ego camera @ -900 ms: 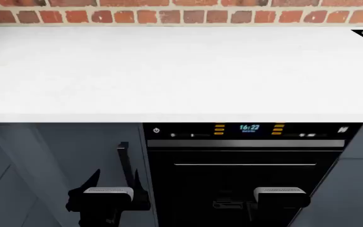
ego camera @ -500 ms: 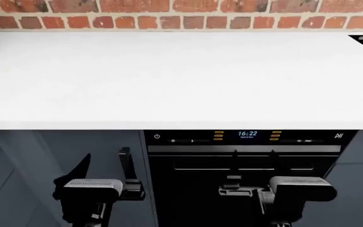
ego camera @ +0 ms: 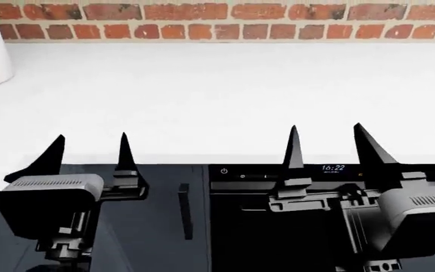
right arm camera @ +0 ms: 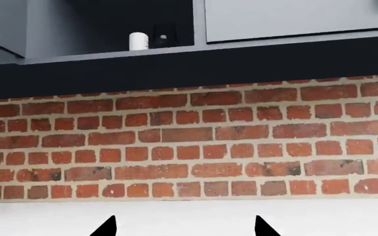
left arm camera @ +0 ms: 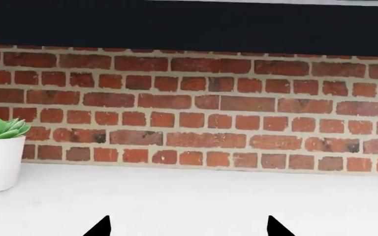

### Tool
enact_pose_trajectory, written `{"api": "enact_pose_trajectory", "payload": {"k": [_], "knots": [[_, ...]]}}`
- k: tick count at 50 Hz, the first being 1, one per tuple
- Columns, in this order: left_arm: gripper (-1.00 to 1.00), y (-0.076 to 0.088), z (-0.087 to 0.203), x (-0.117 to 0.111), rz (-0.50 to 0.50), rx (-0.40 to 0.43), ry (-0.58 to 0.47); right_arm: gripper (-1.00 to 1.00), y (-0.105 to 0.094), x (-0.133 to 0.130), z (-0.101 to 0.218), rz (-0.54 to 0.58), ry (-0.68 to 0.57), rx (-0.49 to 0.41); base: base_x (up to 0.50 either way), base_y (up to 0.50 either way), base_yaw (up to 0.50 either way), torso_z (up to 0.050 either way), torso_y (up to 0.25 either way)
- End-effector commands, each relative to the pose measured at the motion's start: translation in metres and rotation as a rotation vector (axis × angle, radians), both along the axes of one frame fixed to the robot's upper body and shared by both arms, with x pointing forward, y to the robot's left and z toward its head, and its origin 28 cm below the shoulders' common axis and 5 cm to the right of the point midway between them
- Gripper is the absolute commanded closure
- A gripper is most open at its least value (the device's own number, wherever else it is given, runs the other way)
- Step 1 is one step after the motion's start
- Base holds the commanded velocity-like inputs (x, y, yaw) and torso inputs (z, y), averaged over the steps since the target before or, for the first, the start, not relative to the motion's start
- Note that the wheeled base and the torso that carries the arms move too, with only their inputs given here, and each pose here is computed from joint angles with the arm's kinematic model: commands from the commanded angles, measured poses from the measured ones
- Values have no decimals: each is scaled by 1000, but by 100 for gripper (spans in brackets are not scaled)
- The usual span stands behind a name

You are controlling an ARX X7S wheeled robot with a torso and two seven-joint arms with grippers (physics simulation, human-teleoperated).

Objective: Pick the mug from the cabinet, place it under the coffee machine dispenser, and press the start button.

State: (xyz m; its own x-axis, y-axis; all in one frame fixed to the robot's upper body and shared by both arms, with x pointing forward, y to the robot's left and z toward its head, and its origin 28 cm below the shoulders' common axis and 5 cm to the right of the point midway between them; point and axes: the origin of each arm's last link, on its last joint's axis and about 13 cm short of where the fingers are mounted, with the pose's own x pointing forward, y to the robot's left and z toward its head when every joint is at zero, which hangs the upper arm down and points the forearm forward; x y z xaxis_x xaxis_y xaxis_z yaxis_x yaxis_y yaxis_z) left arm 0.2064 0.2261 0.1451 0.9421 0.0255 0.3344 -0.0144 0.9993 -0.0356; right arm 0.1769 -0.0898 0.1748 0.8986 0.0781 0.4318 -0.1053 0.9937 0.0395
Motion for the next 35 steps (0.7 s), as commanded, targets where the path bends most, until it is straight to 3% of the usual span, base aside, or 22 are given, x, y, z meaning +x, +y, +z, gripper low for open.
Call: {"api": "enact_pose_trajectory", "payload": {"k": [1, 4, 7, 12, 15, 16, 18, 24, 28, 35], "knots": [[-100, -2, 3, 7, 20, 36, 56, -100, 3, -10, 11, 34, -25, -2, 82, 500, 0, 0, 0], [-100, -5, 18, 35, 45, 11, 50, -100, 3, -9, 20, 35, -37, -5, 89, 500, 0, 0, 0], [-100, -11, 47, 96, 68, -42, 58, -100, 5, -4, 45, 39, -79, -26, 225, 490, 0, 0, 0], [-100, -12, 86, 189, 85, -15, 49, -100, 8, -5, 73, 46, -120, -64, 443, 291, 0, 0, 0], [-100, -13, 128, 223, 103, 0, -95, -100, 9, -2, 82, 47, -144, -82, 500, 51, 0, 0, 0], [-100, -13, 122, 230, 117, 5, -41, -100, 9, -1, 86, 51, -151, -88, 500, 0, 0, 0, 0], [-100, -9, 64, 231, 156, 43, 273, -100, 10, 2, 97, 56, -174, -111, 500, 0, 0, 0, 0], [-100, -7, 56, 229, 93, 100, 334, -100, 16, 9, 120, 79, -196, -183, 500, 0, 0, 0, 0], [-100, -2, 55, 229, 3, 20, 360, -100, 16, 13, 127, 89, -159, -175, 500, 0, 0, 0, 0], [-100, 2, 57, 229, -63, -70, 335, -100, 20, 26, 159, 138, -85, -221, 500, 19, 0, 0, 0]]}}
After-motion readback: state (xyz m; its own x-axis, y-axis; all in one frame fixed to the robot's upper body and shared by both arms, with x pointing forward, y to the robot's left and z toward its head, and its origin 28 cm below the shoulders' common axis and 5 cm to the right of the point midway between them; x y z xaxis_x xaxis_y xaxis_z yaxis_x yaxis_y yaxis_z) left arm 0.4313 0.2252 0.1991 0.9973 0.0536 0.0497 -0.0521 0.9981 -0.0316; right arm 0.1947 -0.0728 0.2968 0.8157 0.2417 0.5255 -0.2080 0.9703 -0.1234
